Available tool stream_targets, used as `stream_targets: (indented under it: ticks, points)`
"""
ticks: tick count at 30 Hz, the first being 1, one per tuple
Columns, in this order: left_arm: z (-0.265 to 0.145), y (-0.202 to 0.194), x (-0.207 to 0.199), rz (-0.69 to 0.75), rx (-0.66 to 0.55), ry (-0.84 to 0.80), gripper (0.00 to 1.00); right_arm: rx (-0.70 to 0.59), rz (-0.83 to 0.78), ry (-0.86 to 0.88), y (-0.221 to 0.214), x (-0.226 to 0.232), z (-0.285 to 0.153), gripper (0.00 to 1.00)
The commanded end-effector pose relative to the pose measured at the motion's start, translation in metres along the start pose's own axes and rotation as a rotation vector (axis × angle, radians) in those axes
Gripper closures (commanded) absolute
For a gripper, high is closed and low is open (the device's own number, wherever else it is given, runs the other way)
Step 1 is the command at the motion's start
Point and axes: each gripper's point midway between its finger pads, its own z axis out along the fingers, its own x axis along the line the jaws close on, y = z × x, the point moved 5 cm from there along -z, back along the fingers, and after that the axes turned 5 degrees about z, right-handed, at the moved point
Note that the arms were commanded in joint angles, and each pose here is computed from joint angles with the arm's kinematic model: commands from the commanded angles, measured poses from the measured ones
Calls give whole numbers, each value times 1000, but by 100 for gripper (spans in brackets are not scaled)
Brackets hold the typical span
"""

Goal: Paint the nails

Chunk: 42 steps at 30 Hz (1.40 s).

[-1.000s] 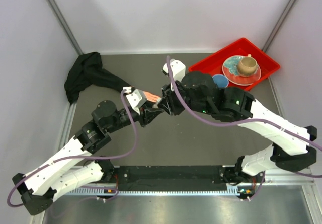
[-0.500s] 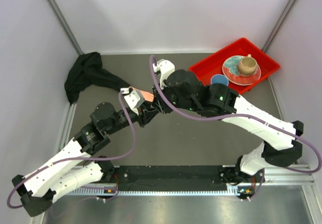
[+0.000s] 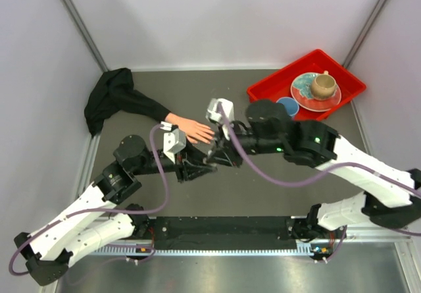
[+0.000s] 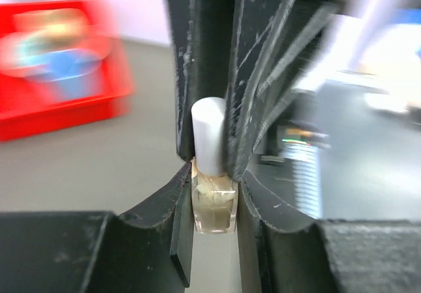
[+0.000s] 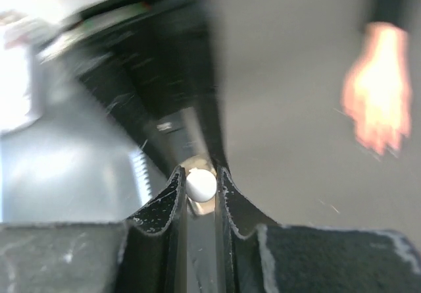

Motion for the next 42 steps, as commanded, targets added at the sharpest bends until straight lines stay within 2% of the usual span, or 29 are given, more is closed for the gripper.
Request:
stream_targets:
  ticks: [1, 3, 5, 9, 10, 12, 13, 16, 18, 21, 24, 31, 40, 42]
  points:
    - [-13, 48, -72, -42, -91, -609, 100, -144, -179, 424, 9, 44, -25, 100]
    - [-13, 54, -75, -50, -92, -661, 100, -150, -217, 463, 7, 47, -30, 100]
    - [-11, 54, -72, -50, -93, -624, 100, -147, -218, 457, 6, 46, -31, 100]
    - [-8, 54, -59, 23, -100, -483, 100, -169, -185, 350, 11, 35, -35, 100]
    - [-4, 58, -48, 40, -113, -378, 100, -159, -136, 304, 10, 31, -34, 100]
    - [-1, 51, -31, 71, -82, -240, 100, -180, -68, 142, 18, 14, -33, 83]
    - [2, 50, -14, 76, -77, -104, 100, -172, 5, 80, 20, 9, -29, 68]
    - [2, 39, 19, 109, -50, 142, 100, -198, 171, -124, 26, -12, -31, 49]
    - [2, 32, 29, 122, -30, 208, 100, -220, 244, -220, 27, -21, -34, 46]
    - [1, 23, 41, 147, -12, 282, 100, -240, 308, -284, 32, -27, -35, 46]
    - [0, 19, 47, 152, -6, 326, 100, -230, 322, -354, 37, -34, -31, 51]
    - [-1, 13, 52, 130, -13, 371, 100, -215, 331, -344, 49, -32, -8, 58]
    - [1, 10, 53, 130, -13, 371, 100, -152, 318, -334, 43, -32, 19, 59]
    - [1, 9, 53, 129, -10, 366, 100, -149, 315, -329, 43, -31, 21, 64]
